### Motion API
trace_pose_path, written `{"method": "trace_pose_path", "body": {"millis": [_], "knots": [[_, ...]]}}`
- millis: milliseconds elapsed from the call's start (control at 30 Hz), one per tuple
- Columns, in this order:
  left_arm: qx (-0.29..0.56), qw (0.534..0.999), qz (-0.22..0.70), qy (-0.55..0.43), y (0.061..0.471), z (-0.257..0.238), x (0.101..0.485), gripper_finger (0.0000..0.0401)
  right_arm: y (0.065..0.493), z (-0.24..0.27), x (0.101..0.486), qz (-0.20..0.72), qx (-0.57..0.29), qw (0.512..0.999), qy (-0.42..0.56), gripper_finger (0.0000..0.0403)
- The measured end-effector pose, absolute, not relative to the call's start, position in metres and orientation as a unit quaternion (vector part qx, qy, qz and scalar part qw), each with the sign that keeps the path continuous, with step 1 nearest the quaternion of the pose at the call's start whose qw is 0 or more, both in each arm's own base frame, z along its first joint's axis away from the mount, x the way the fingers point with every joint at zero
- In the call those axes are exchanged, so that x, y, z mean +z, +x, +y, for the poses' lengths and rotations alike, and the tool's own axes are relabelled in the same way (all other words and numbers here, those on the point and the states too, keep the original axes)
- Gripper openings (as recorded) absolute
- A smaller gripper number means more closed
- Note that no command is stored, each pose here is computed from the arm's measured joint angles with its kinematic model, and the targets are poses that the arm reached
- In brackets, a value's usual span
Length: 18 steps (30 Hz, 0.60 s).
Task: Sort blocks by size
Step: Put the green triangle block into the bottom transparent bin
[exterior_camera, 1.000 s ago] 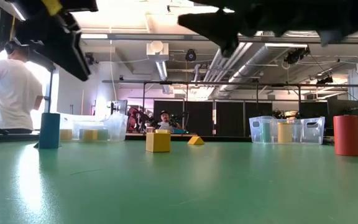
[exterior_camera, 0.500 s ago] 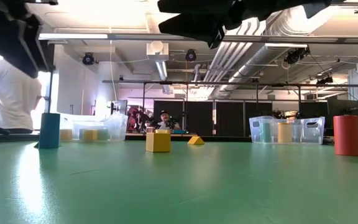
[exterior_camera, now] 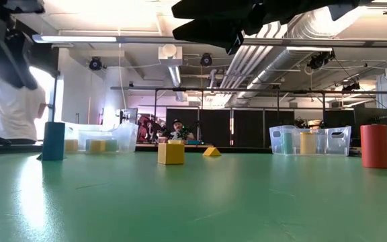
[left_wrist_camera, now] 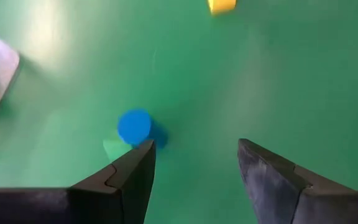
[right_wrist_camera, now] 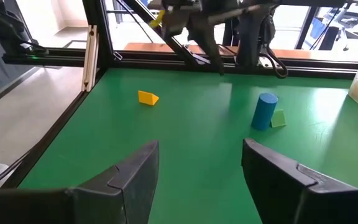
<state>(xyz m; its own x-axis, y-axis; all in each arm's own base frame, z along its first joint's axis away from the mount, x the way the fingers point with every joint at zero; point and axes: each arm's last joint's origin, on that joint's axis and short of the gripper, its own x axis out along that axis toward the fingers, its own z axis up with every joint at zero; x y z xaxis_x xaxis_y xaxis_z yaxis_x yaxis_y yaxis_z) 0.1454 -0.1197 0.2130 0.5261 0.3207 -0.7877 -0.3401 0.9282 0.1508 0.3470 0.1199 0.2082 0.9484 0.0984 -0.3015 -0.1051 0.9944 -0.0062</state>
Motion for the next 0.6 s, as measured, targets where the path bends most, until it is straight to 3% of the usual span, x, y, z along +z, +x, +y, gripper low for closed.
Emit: {"method": "trace_pose_path", "body": {"millis": [267, 600], "knots": [[0.164, 0.941, 0.288, -0.075, 0.124, -0.097, 0.219, 0.0213, 0.347, 0.12, 0.208, 0.152, 0.051, 0.987, -0.013, 0.022], [0.193, 0.937, 0.281, -0.075, 0.118, -0.077, 0.17, 0.0223, 0.347, 0.12, 0.208, 0.154, 0.051, 0.987, -0.013, 0.022]]}}
